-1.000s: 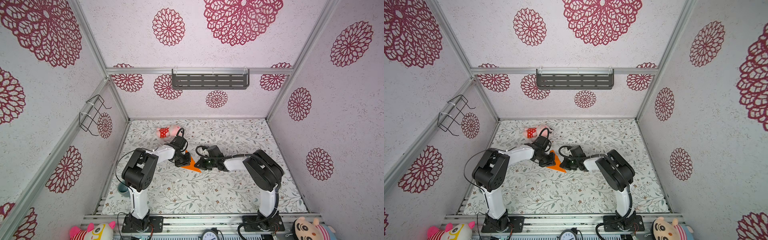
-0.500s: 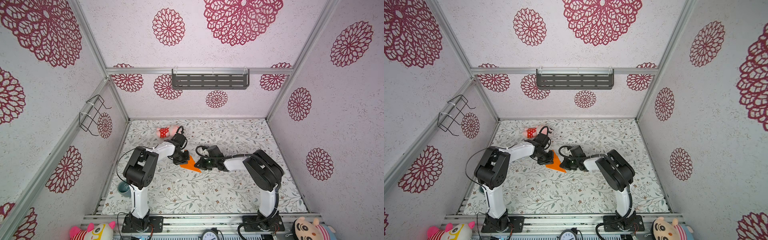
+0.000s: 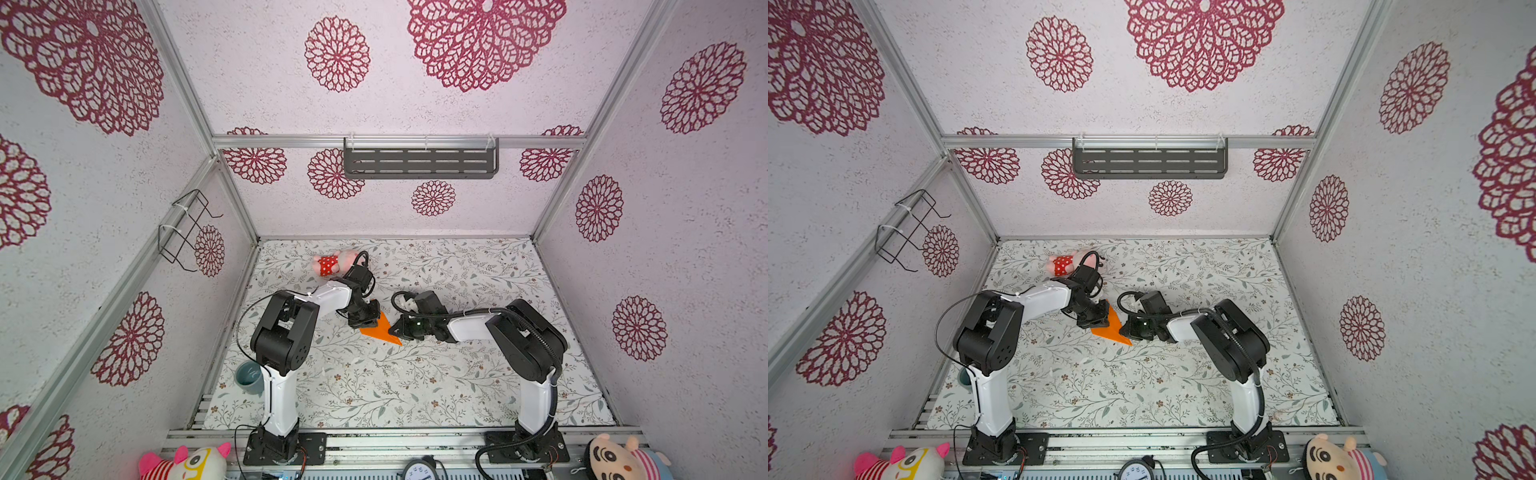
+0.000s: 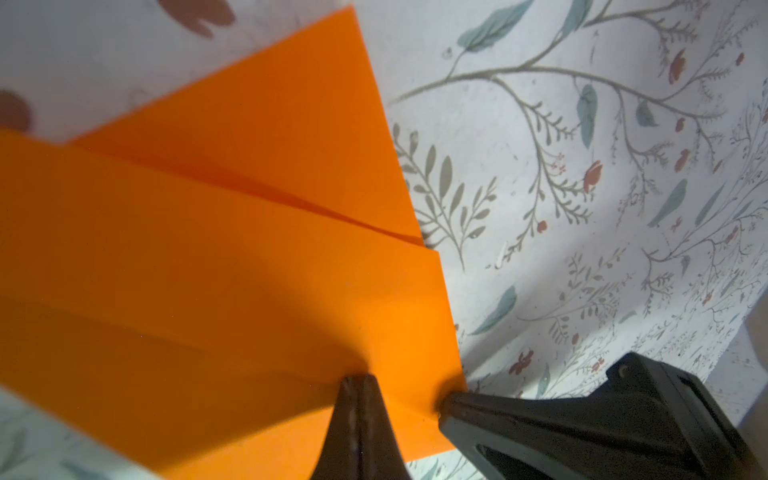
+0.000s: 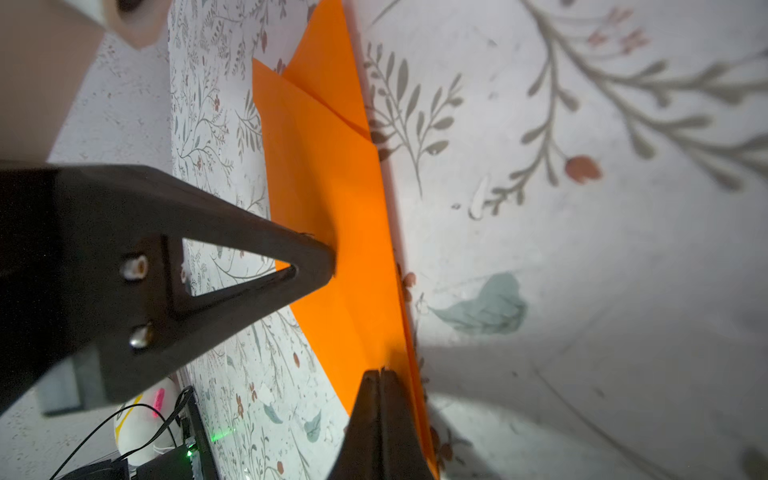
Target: Fold a paper plane with a square sheet of paper (pick it up from the middle)
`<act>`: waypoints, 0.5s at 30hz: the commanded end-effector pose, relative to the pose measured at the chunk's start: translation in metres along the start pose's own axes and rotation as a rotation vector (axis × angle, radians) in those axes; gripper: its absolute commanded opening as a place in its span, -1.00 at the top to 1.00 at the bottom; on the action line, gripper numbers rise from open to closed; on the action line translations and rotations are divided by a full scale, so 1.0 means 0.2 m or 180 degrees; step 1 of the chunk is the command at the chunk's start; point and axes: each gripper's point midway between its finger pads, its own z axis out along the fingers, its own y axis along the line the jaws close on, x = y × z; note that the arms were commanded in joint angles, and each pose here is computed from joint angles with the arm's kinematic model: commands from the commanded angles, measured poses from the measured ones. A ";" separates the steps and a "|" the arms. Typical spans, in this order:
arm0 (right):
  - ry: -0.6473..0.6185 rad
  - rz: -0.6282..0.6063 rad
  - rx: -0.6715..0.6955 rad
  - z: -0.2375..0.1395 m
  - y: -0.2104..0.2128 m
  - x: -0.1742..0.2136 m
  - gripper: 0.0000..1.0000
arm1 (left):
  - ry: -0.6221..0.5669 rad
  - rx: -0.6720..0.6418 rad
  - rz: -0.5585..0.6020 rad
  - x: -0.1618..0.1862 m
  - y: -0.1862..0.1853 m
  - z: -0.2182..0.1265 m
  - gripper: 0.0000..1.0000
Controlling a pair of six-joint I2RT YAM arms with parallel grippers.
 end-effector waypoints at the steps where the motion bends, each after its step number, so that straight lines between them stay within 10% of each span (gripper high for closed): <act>1: 0.0466 0.0415 0.0730 0.02 -0.35 0.27 0.89 | 0.0038 -0.0415 0.0030 0.00 0.12 0.02 0.96; 15: 0.0446 0.0401 0.0728 0.02 -0.35 0.27 0.89 | -0.0177 -0.1059 -0.0037 -0.16 0.34 -0.09 0.98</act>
